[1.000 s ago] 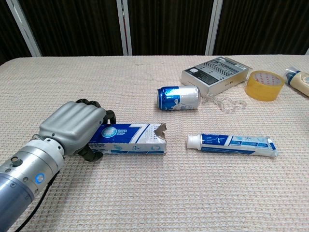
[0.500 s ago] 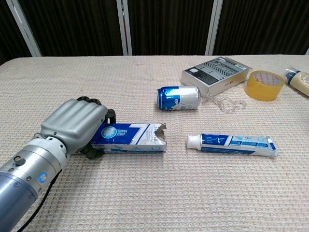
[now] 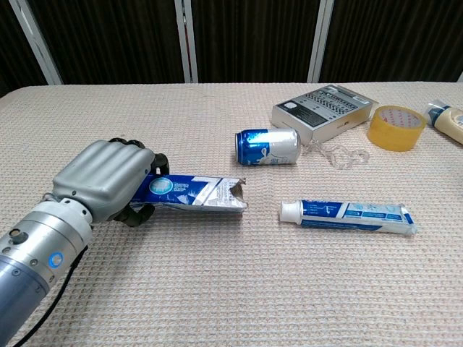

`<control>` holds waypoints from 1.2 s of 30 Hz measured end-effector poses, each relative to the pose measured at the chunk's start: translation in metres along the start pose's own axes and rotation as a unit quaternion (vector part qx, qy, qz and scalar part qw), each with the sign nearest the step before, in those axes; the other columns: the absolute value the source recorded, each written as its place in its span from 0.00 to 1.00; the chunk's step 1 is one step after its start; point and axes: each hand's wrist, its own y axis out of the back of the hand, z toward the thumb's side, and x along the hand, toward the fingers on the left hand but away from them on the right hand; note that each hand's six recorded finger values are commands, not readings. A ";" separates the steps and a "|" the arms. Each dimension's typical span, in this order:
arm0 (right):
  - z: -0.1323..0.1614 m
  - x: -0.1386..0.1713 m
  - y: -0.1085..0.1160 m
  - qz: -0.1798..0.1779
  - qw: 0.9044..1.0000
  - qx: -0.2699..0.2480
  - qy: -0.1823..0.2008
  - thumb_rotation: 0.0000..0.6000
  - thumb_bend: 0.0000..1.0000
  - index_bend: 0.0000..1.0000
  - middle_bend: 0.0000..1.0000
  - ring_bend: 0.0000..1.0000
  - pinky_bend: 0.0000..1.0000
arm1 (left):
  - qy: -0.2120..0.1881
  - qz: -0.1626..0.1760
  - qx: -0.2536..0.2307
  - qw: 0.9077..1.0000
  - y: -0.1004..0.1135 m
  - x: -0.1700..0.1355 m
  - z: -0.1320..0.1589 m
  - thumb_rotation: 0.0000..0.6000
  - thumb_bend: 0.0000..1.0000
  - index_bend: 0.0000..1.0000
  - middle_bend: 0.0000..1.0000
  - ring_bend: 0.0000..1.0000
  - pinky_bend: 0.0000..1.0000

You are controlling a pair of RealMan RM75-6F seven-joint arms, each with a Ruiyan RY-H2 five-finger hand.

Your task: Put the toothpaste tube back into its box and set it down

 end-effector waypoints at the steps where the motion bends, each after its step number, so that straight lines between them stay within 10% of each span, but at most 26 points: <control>1: 0.000 0.000 0.000 -0.001 1.000 0.000 0.000 1.00 0.27 0.30 0.14 0.13 0.00 | -0.001 0.004 -0.004 1.000 0.002 0.000 0.000 1.00 0.44 0.34 0.37 0.18 0.17; 11: 0.031 -0.001 0.007 0.000 0.999 -0.032 0.040 1.00 0.27 0.32 0.17 0.13 0.00 | -0.019 0.030 -0.100 0.994 0.054 -0.008 -0.009 1.00 0.42 0.33 0.37 0.18 0.17; 24: 0.121 -0.004 0.002 0.071 0.987 -0.043 0.136 1.00 0.27 0.35 0.23 0.13 0.00 | -0.010 0.063 -0.206 0.977 0.173 -0.031 -0.078 1.00 0.40 0.33 0.36 0.18 0.17; 36: 0.153 -0.036 -0.031 0.083 0.987 -0.040 0.130 1.00 0.27 0.38 0.27 0.13 0.00 | 0.014 0.067 -0.225 0.972 0.191 -0.034 -0.110 1.00 0.38 0.33 0.36 0.18 0.17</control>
